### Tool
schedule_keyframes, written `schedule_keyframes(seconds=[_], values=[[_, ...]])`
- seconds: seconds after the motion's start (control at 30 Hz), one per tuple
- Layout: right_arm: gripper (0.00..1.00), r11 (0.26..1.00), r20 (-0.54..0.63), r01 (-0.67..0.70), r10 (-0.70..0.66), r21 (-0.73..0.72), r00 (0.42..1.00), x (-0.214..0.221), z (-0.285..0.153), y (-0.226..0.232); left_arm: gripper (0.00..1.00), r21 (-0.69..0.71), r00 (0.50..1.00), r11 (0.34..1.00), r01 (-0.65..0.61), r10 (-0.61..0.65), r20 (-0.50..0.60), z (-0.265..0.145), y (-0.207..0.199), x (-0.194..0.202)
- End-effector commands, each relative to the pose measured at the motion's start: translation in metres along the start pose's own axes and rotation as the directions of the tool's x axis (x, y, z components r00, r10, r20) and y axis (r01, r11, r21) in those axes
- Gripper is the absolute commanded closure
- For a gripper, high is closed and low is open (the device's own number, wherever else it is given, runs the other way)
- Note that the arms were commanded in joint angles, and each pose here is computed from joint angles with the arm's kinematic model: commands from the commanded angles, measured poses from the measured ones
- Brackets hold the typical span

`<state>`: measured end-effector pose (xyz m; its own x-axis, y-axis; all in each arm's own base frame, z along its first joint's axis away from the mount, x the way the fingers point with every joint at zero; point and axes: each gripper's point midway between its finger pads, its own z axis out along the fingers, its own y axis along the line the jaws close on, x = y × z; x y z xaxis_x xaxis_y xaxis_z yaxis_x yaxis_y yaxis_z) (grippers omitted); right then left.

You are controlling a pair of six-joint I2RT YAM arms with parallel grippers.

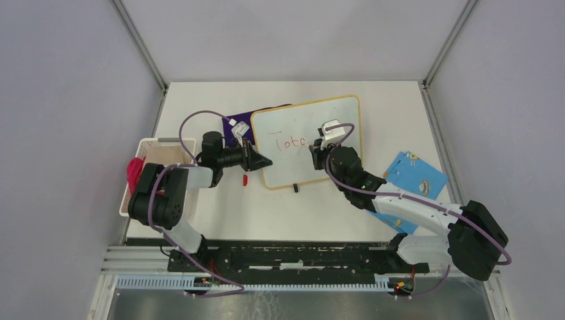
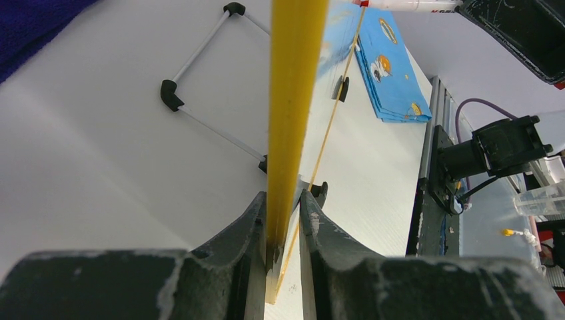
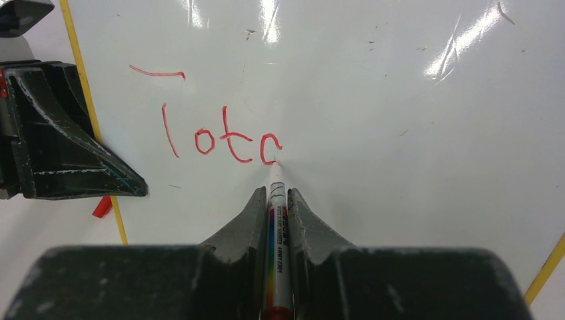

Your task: Write a sentence on the whiteboard

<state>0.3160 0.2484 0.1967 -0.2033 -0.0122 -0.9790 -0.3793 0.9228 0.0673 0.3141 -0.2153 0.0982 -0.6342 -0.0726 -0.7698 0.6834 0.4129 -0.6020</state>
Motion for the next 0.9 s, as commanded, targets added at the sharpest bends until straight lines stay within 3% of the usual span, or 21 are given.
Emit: schedule_keyframes(seconds=[0.0,0.53,0.87], values=[[1.0,0.999,0.063,-0.01,0.007,0.046,0.998,-0.025,0.0,-0.009,0.98,-0.14,0.999,0.989,-0.04,0.038,-0.015,-0.001,0.029,0.007],[1.0,0.999,0.089,-0.004,0.001,0.035,0.996,-0.044,0.008,-0.001,0.98,-0.14,0.999,0.989,-0.043,0.041,-0.017,-0.001,0.029,0.006],[1.0,1.0,0.068,-0.001,-0.002,0.03,0.998,-0.032,0.006,-0.003,0.98,-0.14,0.999,0.989,-0.039,0.037,-0.02,-0.001,0.029,0.007]])
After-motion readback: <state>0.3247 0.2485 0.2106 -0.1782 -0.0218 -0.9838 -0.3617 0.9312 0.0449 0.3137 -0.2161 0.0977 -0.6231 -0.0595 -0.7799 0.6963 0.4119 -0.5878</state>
